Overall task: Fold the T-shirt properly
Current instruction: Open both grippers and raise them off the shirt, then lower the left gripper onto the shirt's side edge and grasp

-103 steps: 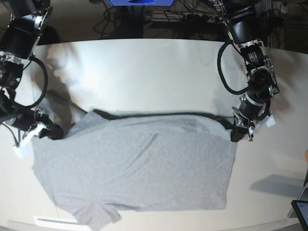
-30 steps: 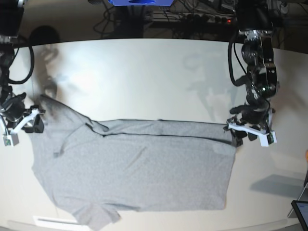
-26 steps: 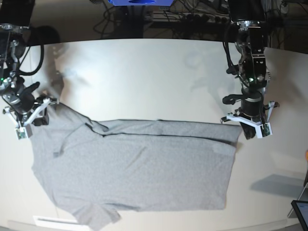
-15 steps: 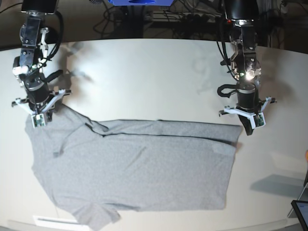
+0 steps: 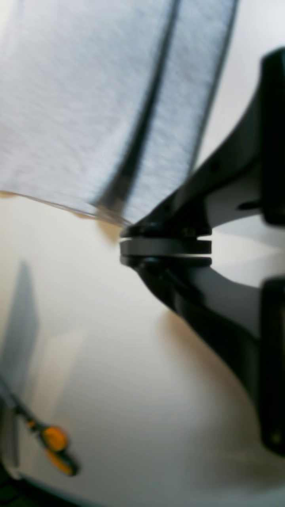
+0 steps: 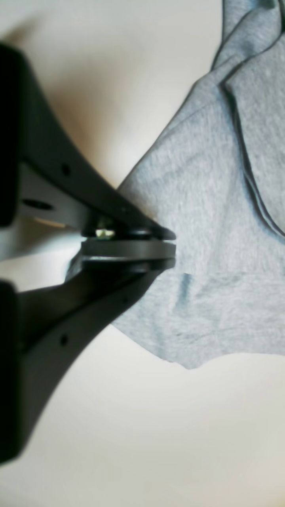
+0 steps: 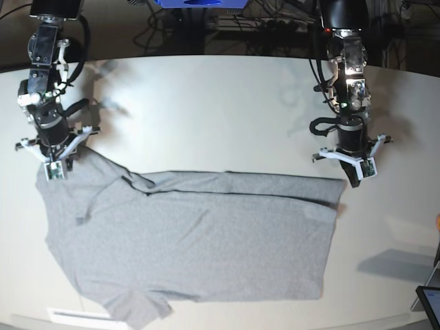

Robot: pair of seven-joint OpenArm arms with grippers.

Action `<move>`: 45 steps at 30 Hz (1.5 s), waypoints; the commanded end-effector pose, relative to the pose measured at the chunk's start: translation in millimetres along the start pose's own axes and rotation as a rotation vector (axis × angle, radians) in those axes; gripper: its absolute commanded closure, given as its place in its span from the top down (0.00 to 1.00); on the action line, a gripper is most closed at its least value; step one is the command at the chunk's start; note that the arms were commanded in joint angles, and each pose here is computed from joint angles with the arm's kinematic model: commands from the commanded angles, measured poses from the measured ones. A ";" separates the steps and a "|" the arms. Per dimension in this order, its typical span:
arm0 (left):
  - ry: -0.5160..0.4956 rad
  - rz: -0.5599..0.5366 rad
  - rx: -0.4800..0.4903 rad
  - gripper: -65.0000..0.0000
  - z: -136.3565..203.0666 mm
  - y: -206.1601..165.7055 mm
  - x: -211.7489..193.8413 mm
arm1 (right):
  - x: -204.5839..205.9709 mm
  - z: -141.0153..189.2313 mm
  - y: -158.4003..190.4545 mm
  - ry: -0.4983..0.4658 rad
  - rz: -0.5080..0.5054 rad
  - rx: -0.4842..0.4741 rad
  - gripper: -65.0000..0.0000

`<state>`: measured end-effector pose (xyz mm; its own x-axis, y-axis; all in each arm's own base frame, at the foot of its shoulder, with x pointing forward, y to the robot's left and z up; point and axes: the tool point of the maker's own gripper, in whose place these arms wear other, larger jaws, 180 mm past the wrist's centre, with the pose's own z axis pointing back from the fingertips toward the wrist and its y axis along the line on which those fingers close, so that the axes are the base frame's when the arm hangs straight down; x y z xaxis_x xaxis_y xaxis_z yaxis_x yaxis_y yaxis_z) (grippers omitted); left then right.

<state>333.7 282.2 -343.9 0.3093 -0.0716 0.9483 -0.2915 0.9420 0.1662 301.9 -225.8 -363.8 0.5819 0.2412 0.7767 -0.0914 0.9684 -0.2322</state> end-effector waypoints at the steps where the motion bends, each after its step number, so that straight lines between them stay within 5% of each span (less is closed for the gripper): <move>1: -0.078 -0.005 0.002 0.00 -4.8 1.4 23.8 | 14.6 1.1 -5.6 -0.051 0.002 -0.013 0.00; 14: 0.061 0.082 -0.101 0.00 -22.6 -40.9 22.3 | 5.1 3.4 -2.8 -0.030 0.001 -0.006 0.00; 20: 0.157 0.255 -0.157 0.00 -30.0 -56.8 14.6 | 3.5 4.0 -4.1 -0.027 0.000 -0.010 0.00; 29: 0.247 0.457 -0.110 0.00 -29.4 -27.5 -0.2 | 3.6 3.9 -3.6 -0.027 0.000 -0.008 0.00; 45: 0.275 0.499 -0.109 0.00 -50.5 -33.5 -1.2 | -4.7 6.4 -1.1 -0.009 0.000 -0.003 0.00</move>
<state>374.1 263.1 -386.2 0.4380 0.4795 0.7604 -0.3939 0.8627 -0.3171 285.1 -225.0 -377.8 0.6177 0.2367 0.7500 -0.1000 0.9695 -0.2237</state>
